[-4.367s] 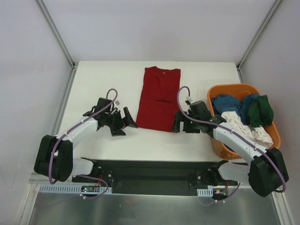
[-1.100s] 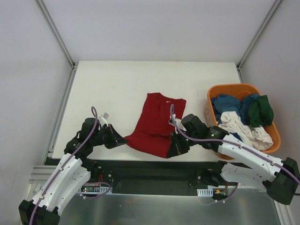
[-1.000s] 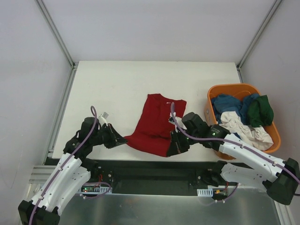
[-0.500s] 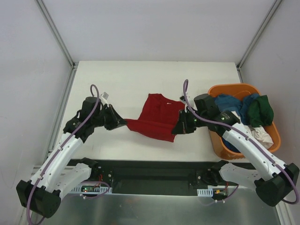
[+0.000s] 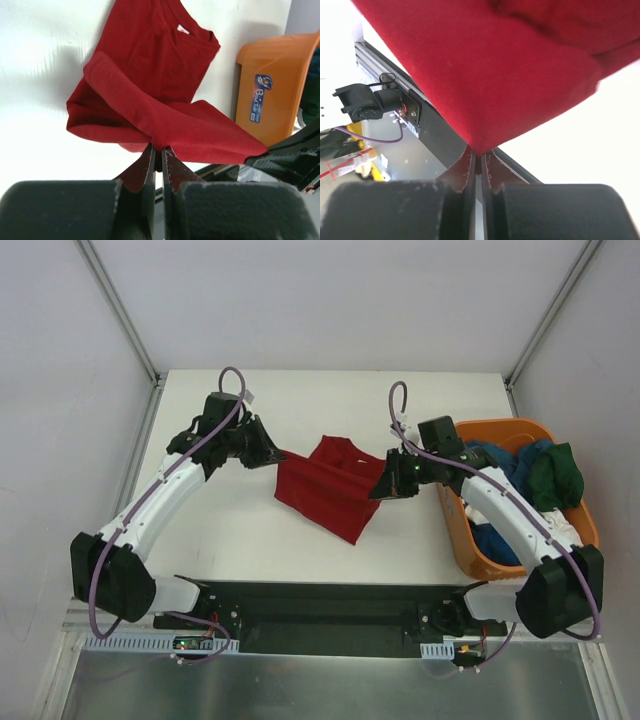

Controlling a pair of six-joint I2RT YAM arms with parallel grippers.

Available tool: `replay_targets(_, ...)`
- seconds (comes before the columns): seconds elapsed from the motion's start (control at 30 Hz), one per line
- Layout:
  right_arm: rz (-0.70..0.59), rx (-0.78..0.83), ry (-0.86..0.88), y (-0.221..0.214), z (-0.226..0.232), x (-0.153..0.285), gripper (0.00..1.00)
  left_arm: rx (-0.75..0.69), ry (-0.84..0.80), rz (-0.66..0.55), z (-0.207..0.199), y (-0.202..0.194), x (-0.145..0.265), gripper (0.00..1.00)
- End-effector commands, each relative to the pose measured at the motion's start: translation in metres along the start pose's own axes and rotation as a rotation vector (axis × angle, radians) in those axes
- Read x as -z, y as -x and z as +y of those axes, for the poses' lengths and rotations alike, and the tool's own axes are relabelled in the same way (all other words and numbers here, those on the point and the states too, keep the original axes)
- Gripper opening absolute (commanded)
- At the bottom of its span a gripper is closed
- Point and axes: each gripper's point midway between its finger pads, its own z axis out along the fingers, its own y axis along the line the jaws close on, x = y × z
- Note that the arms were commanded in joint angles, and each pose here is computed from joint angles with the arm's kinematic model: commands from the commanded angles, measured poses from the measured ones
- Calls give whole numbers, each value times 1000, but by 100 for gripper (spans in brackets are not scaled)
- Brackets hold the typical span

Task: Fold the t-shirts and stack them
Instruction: Fold the tshirt

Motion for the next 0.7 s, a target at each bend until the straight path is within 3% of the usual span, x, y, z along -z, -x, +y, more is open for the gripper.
replay_targets(0.0,-3,-7,81,17,7,-8,1,-43,-8,-83,-11,38,-10,0)
replay_targets(0.47,-61,-208,-37,57,-71,-24,1,-26,-24,0,-23,85,-101,0)
replay_targets(0.67,-153,-206,-262,83,-123,-34,1,17,1,17,-14,105,-155,0)
